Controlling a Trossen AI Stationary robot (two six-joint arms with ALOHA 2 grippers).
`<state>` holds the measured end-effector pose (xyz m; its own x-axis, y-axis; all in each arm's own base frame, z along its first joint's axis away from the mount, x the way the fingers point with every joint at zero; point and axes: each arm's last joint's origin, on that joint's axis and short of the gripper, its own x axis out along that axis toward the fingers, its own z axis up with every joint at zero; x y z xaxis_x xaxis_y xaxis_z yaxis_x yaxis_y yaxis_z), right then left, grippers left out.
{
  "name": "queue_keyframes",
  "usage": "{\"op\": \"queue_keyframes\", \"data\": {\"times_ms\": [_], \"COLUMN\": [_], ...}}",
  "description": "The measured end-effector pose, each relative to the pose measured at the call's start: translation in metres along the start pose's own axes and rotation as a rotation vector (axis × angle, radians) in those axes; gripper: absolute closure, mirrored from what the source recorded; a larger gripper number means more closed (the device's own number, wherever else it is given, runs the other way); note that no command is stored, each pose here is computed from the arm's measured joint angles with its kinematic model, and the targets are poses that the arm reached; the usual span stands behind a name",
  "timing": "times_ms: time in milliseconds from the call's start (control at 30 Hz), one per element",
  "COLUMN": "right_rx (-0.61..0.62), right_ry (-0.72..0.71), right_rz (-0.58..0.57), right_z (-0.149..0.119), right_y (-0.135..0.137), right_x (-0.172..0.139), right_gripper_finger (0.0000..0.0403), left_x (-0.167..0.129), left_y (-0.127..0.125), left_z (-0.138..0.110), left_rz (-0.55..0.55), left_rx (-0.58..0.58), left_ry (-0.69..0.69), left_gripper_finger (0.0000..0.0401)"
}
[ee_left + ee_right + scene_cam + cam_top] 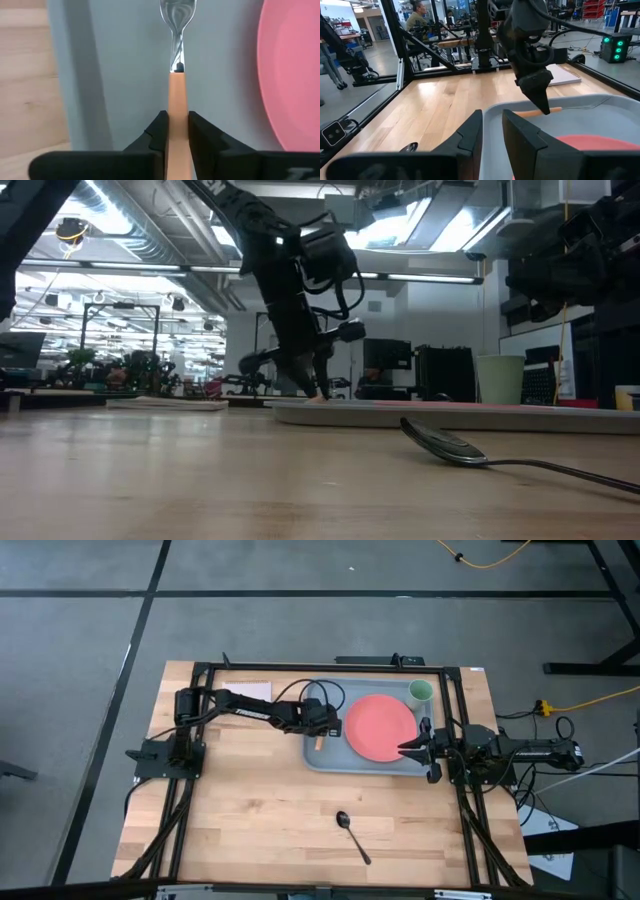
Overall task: Pick and place plate/cup/fork/spoon on tray
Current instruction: Put the yellow fork beside the pink plate on the gray serving tray
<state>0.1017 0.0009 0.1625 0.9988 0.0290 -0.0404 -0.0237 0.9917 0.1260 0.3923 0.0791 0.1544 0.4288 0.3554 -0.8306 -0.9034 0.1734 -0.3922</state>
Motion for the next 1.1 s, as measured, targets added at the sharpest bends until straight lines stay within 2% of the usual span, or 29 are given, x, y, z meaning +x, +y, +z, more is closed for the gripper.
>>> {"op": "queue_keyframes", "data": {"times_ms": [267,533,633,767,900,1000,1100], "right_rx": [0.000,0.000,0.000,0.001,0.001,0.009,0.031], "right_ry": [-0.001,0.000,-0.001,-0.001,-0.001,-0.001,-0.001], "right_rz": [0.000,0.000,0.000,0.000,0.000,0.000,0.001], "right_z": [0.000,0.000,0.000,0.000,0.000,0.000,0.000], "right_y": [0.000,0.000,0.000,0.000,0.000,0.000,0.000], "right_x": [0.000,0.000,0.000,0.000,0.000,0.000,0.000], "right_gripper_finger": [0.0324,0.0324,0.0324,0.0324,0.0324,0.0324,0.0324], "left_x": [-0.001,-0.001,-0.003,-0.015,-0.027,-0.030,-0.024], "left_y": [0.000,-0.001,-0.009,-0.029,-0.045,-0.046,-0.040], "left_z": [-0.001,-0.002,0.000,0.004,-0.009,-0.013,0.005], "left_rz": [0.012,0.008,-0.050,-0.149,-0.208,-0.162,-0.123], "left_rx": [0.005,0.004,-0.006,0.109,0.285,0.351,0.318], "left_ry": [-0.026,-0.041,-0.025,-0.002,-0.013,-0.090,-0.128], "left_gripper_finger": [0.0318,0.0317,0.0317,0.0317,0.0317,0.0317,0.0317]}}
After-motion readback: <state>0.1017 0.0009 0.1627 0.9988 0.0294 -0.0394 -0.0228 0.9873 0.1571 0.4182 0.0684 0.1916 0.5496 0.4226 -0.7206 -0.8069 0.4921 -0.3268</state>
